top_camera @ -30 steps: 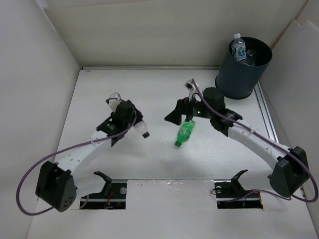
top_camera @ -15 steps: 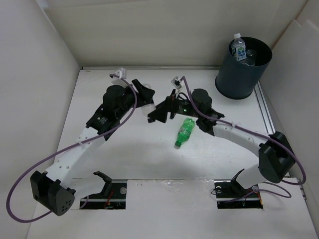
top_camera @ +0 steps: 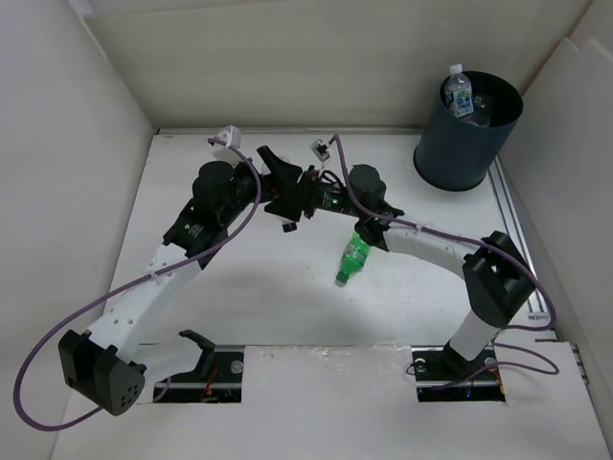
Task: Put the plastic bottles in the bin
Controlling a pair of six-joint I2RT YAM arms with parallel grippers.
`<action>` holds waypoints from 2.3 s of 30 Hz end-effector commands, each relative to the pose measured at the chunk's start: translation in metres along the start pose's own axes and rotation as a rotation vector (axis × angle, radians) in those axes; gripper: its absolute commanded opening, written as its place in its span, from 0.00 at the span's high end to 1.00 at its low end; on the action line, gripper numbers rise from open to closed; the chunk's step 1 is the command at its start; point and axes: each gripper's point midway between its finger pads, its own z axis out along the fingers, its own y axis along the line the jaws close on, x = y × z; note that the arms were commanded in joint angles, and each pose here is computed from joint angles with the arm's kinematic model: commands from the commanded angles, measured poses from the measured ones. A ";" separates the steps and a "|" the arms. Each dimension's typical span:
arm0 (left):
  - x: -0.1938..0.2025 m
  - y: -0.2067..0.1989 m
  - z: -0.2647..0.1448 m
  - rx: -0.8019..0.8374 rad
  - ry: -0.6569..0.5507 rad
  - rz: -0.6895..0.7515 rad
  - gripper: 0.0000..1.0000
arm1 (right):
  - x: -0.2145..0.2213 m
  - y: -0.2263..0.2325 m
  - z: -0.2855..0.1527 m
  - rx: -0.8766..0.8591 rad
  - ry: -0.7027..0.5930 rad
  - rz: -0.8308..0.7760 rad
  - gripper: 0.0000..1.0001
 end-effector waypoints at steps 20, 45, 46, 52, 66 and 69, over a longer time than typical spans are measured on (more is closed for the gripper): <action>-0.043 -0.023 -0.005 -0.053 -0.040 0.075 0.00 | -0.330 -0.187 -0.310 1.189 -0.645 -0.105 1.00; 0.036 -0.030 0.036 0.173 0.256 0.193 0.00 | -0.382 -0.232 -0.466 1.605 -0.804 -0.075 0.00; 0.040 -0.030 0.037 0.181 0.274 0.191 0.00 | -0.380 -0.233 -0.474 1.630 -0.808 -0.066 0.00; 0.094 -0.036 0.072 0.163 0.380 0.257 0.00 | -0.376 -0.203 -0.477 1.643 -0.835 -0.029 0.00; 0.218 -0.010 0.154 -0.055 0.592 0.293 0.00 | -0.227 -0.090 -0.385 1.356 -0.713 -0.057 0.00; 0.243 -0.003 0.159 -0.104 0.637 0.315 0.00 | -0.211 -0.072 -0.372 1.292 -0.703 -0.062 0.00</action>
